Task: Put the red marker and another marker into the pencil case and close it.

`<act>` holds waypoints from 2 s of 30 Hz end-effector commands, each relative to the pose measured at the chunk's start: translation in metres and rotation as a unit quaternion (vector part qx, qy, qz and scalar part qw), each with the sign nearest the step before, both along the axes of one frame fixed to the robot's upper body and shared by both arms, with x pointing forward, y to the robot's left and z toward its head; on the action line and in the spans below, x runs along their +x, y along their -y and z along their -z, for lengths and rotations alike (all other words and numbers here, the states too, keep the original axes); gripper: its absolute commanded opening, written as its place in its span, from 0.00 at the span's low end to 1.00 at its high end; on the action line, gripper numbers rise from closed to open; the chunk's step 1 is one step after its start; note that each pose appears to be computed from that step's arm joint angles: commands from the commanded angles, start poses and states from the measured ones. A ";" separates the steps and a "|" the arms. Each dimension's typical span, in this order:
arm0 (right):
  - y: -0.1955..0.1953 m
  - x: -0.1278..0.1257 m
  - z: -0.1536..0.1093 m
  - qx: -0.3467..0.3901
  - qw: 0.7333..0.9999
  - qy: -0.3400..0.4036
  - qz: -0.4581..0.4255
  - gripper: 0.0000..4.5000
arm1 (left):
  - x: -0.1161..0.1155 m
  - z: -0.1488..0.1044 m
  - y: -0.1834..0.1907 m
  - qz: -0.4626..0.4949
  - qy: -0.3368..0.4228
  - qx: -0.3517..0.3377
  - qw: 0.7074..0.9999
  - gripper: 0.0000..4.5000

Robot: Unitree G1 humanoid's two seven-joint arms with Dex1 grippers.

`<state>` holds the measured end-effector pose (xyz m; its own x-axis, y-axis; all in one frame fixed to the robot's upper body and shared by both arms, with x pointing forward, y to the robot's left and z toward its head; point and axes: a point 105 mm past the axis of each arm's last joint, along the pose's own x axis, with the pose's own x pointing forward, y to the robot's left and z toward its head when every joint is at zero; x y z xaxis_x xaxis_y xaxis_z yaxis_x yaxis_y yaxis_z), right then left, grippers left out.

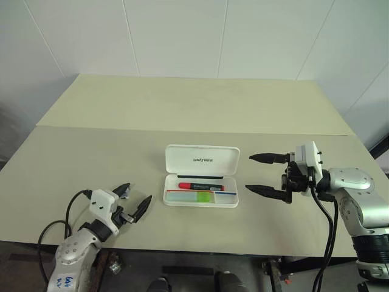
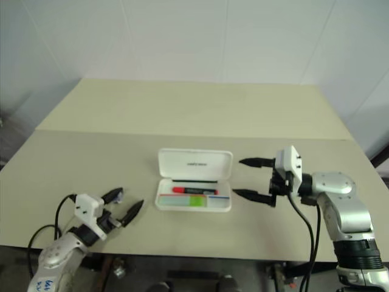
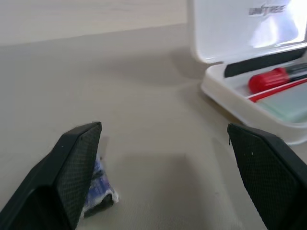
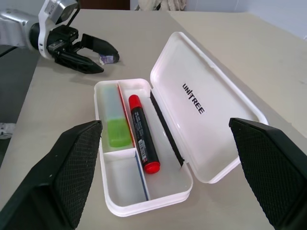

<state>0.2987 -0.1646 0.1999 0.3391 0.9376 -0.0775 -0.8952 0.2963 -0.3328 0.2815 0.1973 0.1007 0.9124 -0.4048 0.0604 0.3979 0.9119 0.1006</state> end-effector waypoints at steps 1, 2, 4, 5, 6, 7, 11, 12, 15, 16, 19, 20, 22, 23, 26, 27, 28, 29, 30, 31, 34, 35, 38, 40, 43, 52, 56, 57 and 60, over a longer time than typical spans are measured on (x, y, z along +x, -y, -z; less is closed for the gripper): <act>0.000 -0.004 -0.014 0.001 1.000 0.028 -0.002 1.00 | -0.001 -0.009 -0.002 -0.030 0.026 0.008 0.999 1.00; 0.000 -0.004 -0.014 0.001 1.000 0.027 -0.002 1.00 | -0.001 -0.008 -0.003 -0.038 0.027 0.006 0.999 1.00; 0.000 -0.004 -0.013 0.001 1.000 0.027 -0.001 1.00 | -0.001 -0.008 -0.006 -0.055 0.031 0.001 0.998 1.00; 0.000 -0.004 -0.013 0.001 1.000 0.025 0.001 1.00 | -0.001 -0.008 -0.009 -0.065 0.034 0.000 0.997 1.00; 0.001 -0.004 -0.012 0.000 1.000 0.025 0.001 1.00 | -0.001 -0.009 -0.011 -0.076 0.038 -0.003 0.996 1.00; 0.001 -0.004 -0.012 0.000 1.000 0.024 0.002 1.00 | -0.001 -0.010 -0.013 -0.085 0.041 -0.007 0.996 1.00; 0.001 -0.004 -0.011 0.000 1.000 0.021 0.002 1.00 | -0.003 -0.005 -0.020 -0.111 0.035 -0.012 0.993 1.00; 0.001 -0.004 -0.010 0.000 1.000 0.021 0.002 1.00 | -0.004 -0.003 -0.022 -0.116 0.033 -0.012 0.993 1.00; 0.002 -0.004 -0.010 -0.002 1.000 0.019 0.002 1.00 | -0.005 0.005 -0.025 -0.130 0.015 -0.014 0.991 1.00; 0.002 -0.004 -0.010 -0.003 1.000 0.019 0.002 1.00 | -0.005 0.007 -0.026 -0.135 0.010 -0.015 0.991 1.00; 0.006 -0.003 -0.010 -0.007 1.000 0.019 0.006 1.00 | -0.005 0.016 -0.027 -0.138 -0.015 -0.021 0.990 1.00; 0.007 -0.003 -0.010 -0.008 1.000 0.019 0.007 1.00 | -0.005 0.019 -0.026 -0.136 -0.020 -0.024 0.990 1.00; 0.008 -0.003 -0.010 -0.010 1.000 0.019 0.007 1.00 | -0.004 0.021 -0.025 -0.140 -0.026 -0.027 0.989 1.00; 0.008 -0.003 -0.010 -0.010 1.000 0.019 0.007 1.00 | -0.003 0.021 -0.025 -0.143 -0.026 -0.030 0.989 1.00; 0.008 -0.004 -0.011 -0.012 1.000 0.020 0.007 1.00 | -0.001 0.023 -0.025 -0.146 -0.034 -0.037 0.988 0.91; 0.008 -0.004 -0.011 -0.012 1.000 0.021 0.007 1.00 | -0.001 0.023 -0.024 -0.146 -0.036 -0.043 0.988 0.86; 0.009 -0.004 -0.011 -0.013 1.000 0.021 0.008 1.00 | 0.000 0.023 -0.023 -0.144 -0.038 -0.046 0.988 0.79; 0.009 -0.004 -0.012 -0.013 1.000 0.022 0.009 1.00 | 0.000 0.023 -0.023 -0.144 -0.038 -0.047 0.988 0.72; 0.010 -0.003 -0.012 -0.014 1.000 0.023 0.010 1.00 | 0.000 0.023 -0.022 -0.143 -0.038 -0.049 0.988 0.64; 0.010 -0.003 -0.012 -0.014 1.000 0.024 0.011 1.00 | 0.000 0.022 -0.022 -0.143 -0.038 -0.050 0.988 0.57; 0.011 -0.002 -0.011 -0.016 0.999 0.025 0.012 1.00 | 0.001 0.021 -0.022 -0.143 -0.036 -0.054 0.988 0.35; 0.011 -0.002 -0.010 -0.017 0.999 0.025 0.012 1.00 | 0.002 0.020 -0.022 -0.144 -0.035 -0.054 0.988 0.28; 0.011 -0.002 -0.007 -0.019 0.999 0.025 0.013 1.00 | 0.004 0.016 -0.023 -0.145 -0.028 -0.056 0.987 0.07; 0.012 -0.001 -0.006 -0.019 0.999 0.026 0.014 1.00 | 0.005 0.009 -0.019 -0.130 -0.018 -0.073 0.989 0.06; 0.011 0.001 -0.004 -0.019 0.999 0.026 0.015 1.00 | 0.004 -0.001 -0.013 -0.111 0.005 -0.072 0.991 0.06; 0.012 0.008 0.001 -0.020 0.999 0.027 0.015 1.00 | -0.008 -0.030 -0.003 -0.061 0.085 -0.046 0.993 0.06; 0.016 0.012 0.002 -0.020 0.999 0.027 0.020 1.00 | -0.013 -0.033 -0.009 -0.054 0.102 -0.016 0.993 0.06; 0.017 0.013 0.002 -0.020 0.999 0.027 0.022 1.00 | -0.015 -0.035 -0.007 -0.042 0.106 -0.011 0.993 0.06; 0.021 0.012 0.002 -0.016 0.999 0.028 0.023 1.00 | -0.019 -0.038 0.003 0.018 0.116 0.018 0.993 0.06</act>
